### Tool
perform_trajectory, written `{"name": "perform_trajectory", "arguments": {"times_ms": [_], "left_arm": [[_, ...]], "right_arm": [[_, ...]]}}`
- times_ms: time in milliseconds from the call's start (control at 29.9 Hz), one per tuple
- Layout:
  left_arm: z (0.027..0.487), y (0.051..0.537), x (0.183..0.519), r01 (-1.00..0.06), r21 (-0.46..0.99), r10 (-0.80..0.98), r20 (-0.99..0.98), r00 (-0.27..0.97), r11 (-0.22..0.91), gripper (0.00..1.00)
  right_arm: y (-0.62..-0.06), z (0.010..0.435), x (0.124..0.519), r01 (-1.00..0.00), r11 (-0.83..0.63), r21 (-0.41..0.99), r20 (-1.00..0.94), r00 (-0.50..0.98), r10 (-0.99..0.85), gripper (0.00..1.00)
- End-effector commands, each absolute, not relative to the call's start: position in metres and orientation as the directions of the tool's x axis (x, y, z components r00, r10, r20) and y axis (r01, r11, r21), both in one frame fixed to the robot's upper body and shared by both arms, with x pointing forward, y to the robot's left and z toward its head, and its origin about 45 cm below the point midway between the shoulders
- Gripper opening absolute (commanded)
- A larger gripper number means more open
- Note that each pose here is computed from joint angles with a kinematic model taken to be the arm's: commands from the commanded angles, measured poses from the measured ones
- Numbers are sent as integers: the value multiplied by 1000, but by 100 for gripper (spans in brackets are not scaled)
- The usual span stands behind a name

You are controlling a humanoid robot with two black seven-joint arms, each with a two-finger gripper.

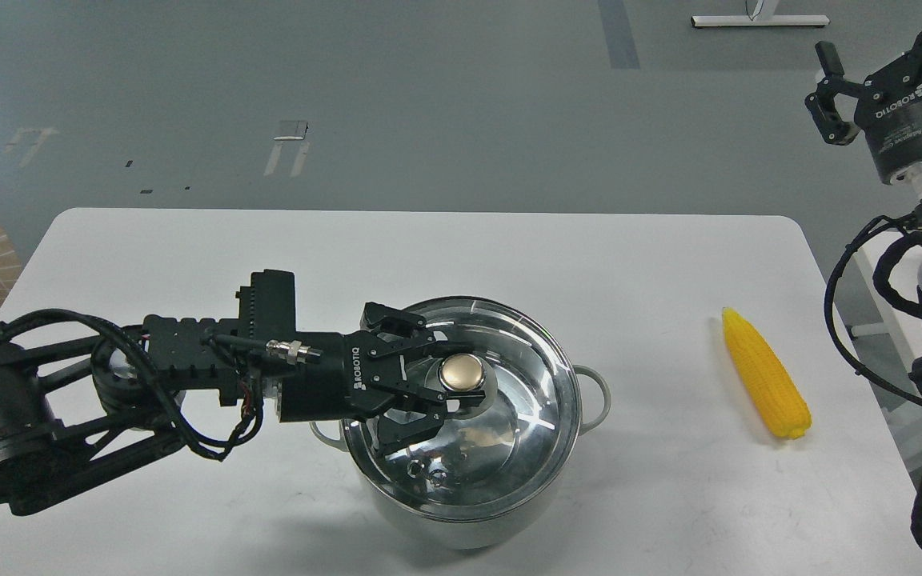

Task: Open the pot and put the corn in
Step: 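Reach the left gripper to the pot lid's brass knob and grasp it, then lift the glass lid off the pot with the left gripper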

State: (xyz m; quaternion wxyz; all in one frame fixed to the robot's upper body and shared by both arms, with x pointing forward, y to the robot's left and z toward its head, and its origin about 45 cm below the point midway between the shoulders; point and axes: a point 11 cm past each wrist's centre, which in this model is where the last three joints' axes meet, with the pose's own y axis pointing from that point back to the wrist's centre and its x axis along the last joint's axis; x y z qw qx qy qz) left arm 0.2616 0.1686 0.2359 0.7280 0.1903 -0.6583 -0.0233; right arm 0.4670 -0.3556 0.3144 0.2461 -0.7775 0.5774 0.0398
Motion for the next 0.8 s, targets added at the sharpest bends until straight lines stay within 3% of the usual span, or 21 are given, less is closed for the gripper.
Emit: {"name": "perform_trajectory", "arguments": {"times_ms": [0, 234, 401, 569, 702, 769], "left_arm": [[252, 164, 261, -213, 276, -262, 961, 92, 937, 29], [299, 175, 287, -307, 145, -116, 987, 110, 941, 29], [329, 239, 311, -472, 178, -141, 984, 112, 864, 29], [307, 329, 321, -643, 310, -201, 950, 239, 700, 29], [291, 373, 325, -724, 326, -206, 945, 253, 609, 29], [277, 415, 328, -784, 363, -217, 932, 292, 504, 29]], "right_arm": [[-356, 314, 467, -919, -211, -335, -347, 328, -879, 100], [-356, 314, 467, -919, -211, -335, -347, 328, -879, 100], [-359, 315, 467, -918, -209, -336, -341, 325, -882, 100], [-359, 315, 466, -919, -209, -334, -341, 324, -882, 100], [-357, 313, 466, -919, -211, -335, -347, 328, -879, 100], [-357, 313, 466, -919, -211, -335, -347, 328, -879, 100]]}}
